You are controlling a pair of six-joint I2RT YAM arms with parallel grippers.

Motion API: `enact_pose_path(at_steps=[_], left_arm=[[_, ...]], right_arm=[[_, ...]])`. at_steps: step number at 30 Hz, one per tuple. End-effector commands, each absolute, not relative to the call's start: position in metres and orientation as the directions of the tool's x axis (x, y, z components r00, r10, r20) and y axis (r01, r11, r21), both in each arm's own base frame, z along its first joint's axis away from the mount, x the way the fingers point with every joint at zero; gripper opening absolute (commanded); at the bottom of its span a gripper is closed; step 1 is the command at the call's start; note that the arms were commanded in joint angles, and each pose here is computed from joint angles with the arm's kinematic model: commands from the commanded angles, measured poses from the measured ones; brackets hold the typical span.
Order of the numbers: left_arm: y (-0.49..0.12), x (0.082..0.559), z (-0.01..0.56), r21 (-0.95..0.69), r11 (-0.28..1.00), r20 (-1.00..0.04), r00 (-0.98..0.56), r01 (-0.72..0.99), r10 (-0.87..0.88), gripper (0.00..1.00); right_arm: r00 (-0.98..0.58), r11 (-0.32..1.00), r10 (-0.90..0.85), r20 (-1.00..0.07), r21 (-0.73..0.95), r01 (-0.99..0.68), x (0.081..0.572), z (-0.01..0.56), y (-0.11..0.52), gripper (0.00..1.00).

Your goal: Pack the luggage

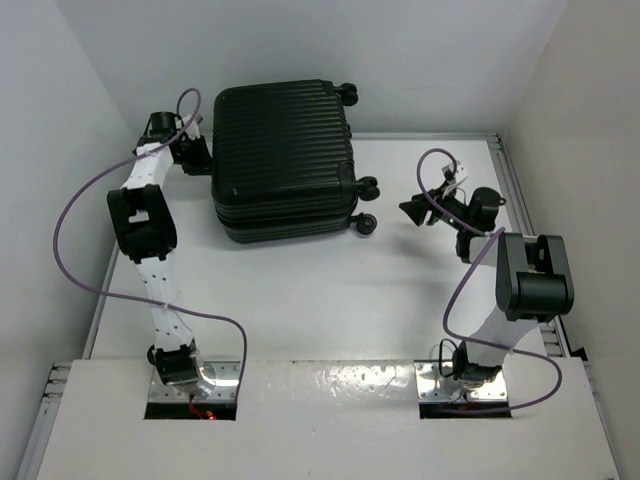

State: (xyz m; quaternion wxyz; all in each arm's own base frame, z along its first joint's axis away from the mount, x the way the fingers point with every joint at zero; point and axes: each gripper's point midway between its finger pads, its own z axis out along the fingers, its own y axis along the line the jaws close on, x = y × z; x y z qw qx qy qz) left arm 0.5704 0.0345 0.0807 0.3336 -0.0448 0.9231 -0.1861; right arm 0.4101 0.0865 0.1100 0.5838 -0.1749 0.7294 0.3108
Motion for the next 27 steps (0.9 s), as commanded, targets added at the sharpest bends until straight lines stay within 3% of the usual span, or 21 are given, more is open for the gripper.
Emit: enact_pose_path(at_steps=[1, 8, 17, 22, 27], left_arm=[[0.064, 0.537, 0.007, -0.266, 0.962, -0.463, -0.884, 0.066, -0.068, 0.00], [0.041, 0.533, 0.007, -0.352, 0.928, -0.461, -0.886, 0.123, -0.058, 0.00], [0.012, 0.524, 0.035, -0.512, 0.798, -0.523, -0.852, 0.317, 0.003, 0.00], [0.021, 0.533, 0.030, -0.511, 0.784, -0.548, -0.836, 0.351, 0.017, 0.00], [0.032, 0.542, 0.005, -0.439, 0.829, -0.532, -0.844, 0.348, 0.072, 0.00]], right_arm=[[-0.099, 0.678, 0.046, -0.994, 0.104, -0.728, 0.426, 0.144, 0.099, 0.52], [-0.026, 0.467, 0.003, -1.000, 0.025, -0.884, 0.423, 0.129, 0.145, 0.49], [-0.058, 0.348, 0.054, -0.997, 0.073, -0.935, 0.436, 0.115, 0.150, 0.63], [-0.188, 0.299, 0.083, -0.979, 0.204, -0.932, 0.430, 0.092, 0.137, 0.58], [-0.196, 0.240, 0.089, -0.976, 0.213, -0.947, 0.443, 0.099, 0.136, 0.56]])
